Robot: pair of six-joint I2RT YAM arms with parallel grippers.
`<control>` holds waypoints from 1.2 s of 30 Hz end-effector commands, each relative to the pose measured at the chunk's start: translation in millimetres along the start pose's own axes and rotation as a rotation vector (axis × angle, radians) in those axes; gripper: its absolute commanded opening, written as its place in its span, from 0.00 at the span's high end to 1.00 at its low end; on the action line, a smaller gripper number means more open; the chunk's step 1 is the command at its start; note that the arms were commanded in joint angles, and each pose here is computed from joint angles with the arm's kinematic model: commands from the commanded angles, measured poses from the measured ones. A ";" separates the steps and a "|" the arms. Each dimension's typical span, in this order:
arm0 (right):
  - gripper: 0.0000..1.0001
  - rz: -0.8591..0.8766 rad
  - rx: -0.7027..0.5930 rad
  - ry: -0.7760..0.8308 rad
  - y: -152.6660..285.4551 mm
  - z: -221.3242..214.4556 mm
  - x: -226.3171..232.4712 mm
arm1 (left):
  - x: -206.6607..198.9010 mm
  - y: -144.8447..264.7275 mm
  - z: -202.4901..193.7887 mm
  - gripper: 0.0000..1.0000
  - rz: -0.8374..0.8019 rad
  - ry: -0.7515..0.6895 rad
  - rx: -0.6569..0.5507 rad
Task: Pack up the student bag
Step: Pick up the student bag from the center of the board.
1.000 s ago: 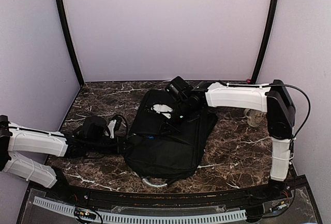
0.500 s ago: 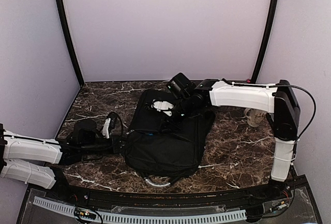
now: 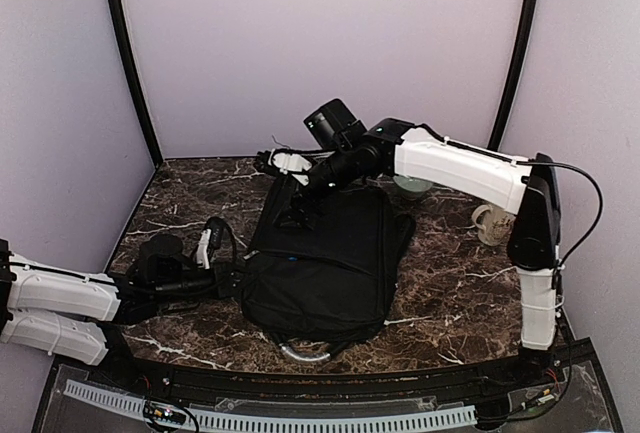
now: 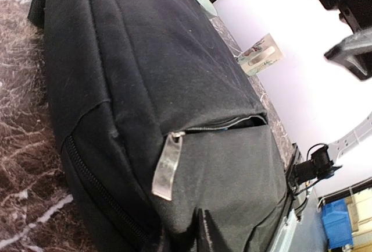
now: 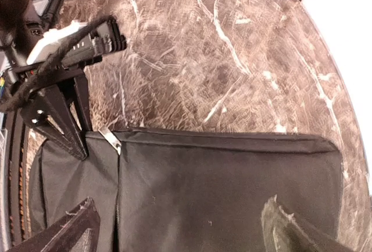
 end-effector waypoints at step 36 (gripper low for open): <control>0.72 -0.089 0.120 -0.254 -64.0 -48.2 -60.2 | 10.0 6.1 26.2 0.72 0.107 0.178 -0.109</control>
Point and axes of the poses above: each gripper's point midway between its finger pads, its own y axis back along the fingers, its own x axis along the line the jaws close on, z = x × y, the point moved 10 cm from there along y, back along the fingers, and after that the axes turned 10 degrees about -y, right-handed, at the moved point
